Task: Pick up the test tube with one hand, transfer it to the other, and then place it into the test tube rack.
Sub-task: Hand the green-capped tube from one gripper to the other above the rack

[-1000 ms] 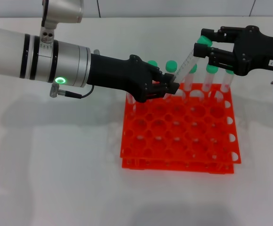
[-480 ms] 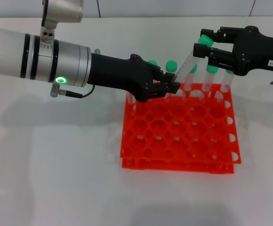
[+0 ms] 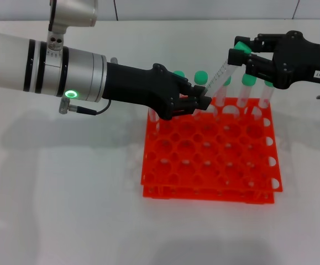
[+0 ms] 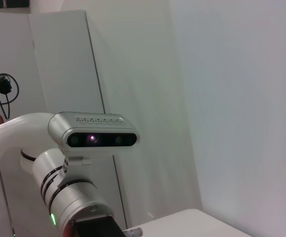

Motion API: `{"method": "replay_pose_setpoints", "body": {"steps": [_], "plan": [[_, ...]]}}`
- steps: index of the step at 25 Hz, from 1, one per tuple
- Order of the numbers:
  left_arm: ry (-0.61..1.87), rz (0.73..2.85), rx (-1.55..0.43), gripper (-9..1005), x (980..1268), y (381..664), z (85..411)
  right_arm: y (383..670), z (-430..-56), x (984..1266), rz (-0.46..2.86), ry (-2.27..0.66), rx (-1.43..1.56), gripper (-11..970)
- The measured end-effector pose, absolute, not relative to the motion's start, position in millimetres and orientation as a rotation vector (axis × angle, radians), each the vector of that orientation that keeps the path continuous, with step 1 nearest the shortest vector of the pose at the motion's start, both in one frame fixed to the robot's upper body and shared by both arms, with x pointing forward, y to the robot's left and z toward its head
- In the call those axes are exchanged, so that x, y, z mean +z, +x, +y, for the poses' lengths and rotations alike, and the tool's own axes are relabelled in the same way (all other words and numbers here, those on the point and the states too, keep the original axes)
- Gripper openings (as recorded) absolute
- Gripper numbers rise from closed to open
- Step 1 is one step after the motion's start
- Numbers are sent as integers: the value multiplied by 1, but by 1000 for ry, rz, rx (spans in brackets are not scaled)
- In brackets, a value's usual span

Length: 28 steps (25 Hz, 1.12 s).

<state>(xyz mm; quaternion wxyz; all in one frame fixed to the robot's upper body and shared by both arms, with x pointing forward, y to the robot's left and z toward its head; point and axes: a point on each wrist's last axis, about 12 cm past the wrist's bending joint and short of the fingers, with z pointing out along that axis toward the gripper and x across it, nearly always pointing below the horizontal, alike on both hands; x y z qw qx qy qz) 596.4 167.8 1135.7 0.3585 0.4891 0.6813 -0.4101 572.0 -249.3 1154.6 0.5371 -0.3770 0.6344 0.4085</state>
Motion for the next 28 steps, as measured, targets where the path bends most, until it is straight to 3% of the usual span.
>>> {"method": "replay_pose_setpoints", "body": {"steps": [28], "plan": [[1266,1751,-1057,181,1135,596,164,575,-246,1158,1501,-918,972,277]]}}
